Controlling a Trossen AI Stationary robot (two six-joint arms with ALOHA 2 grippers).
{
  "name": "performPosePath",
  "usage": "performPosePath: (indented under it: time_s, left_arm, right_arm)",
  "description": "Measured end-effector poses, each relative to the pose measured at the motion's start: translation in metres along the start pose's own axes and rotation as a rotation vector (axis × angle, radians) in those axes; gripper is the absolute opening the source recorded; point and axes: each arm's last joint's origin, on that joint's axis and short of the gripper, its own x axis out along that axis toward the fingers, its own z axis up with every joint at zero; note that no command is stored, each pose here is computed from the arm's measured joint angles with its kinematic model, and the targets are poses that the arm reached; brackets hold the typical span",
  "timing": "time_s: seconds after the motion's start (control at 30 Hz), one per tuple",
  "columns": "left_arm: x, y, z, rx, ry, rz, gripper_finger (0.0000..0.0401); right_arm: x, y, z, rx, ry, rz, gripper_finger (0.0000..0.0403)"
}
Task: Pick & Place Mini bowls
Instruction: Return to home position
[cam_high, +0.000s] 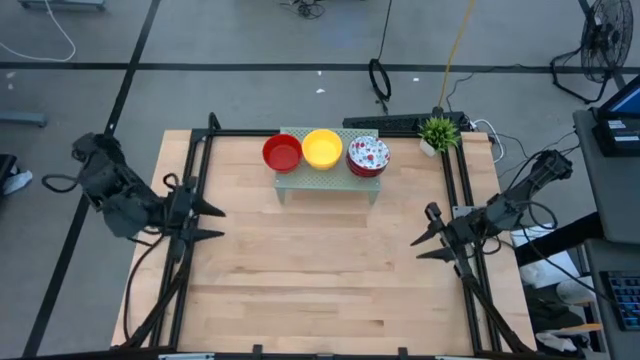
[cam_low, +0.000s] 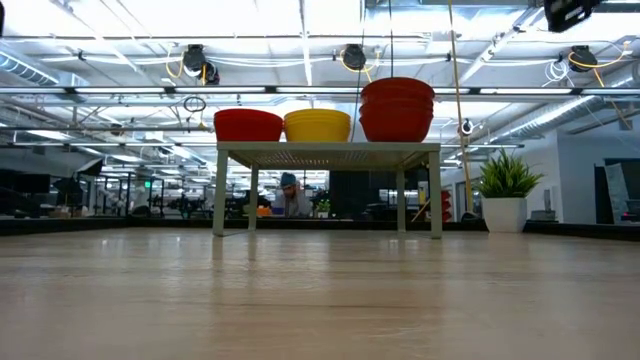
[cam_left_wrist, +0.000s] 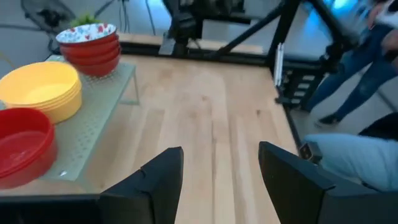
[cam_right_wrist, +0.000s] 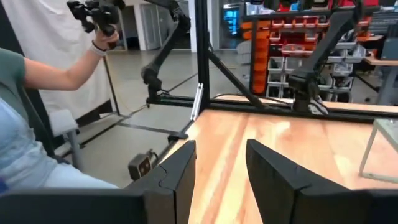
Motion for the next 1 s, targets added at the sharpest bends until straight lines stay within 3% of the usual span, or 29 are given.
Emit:
performPosePath:
  time_s: [0.13,0.33,0.4,0.57,0.83,1.0]
  left_arm:
    - [0.003,0.001,-0.023,0.007,-0.098,-0.056,0.0214]
    - [0.016,0.002,-0.059,0.074,-0.249,-0.114,0.0214]
    - [0.02,0.003,-0.069,0.095,-0.321,-0.135,0.0214]
    - [0.038,0.005,-0.099,0.104,-0.48,-0.177,0.0214]
    - [0.071,0.016,-0.154,0.065,-0.613,-0.411,0.0214]
    - [0.079,0.028,-0.17,0.048,-0.697,-0.48,0.0214]
  right_arm:
    - [0.002,-0.003,-0.031,0.008,-0.016,-0.023,0.0132]
    - [0.0,-0.009,-0.079,0.061,-0.166,-0.041,0.0132]
    - [-0.003,-0.009,-0.07,0.118,-0.277,-0.038,0.0132]
    - [-0.002,-0.01,-0.072,0.118,-0.257,-0.056,0.0132]
    - [-0.003,-0.01,-0.07,0.131,-0.27,-0.051,0.0132]
    - [-0.003,-0.01,-0.071,0.143,-0.265,-0.054,0.0132]
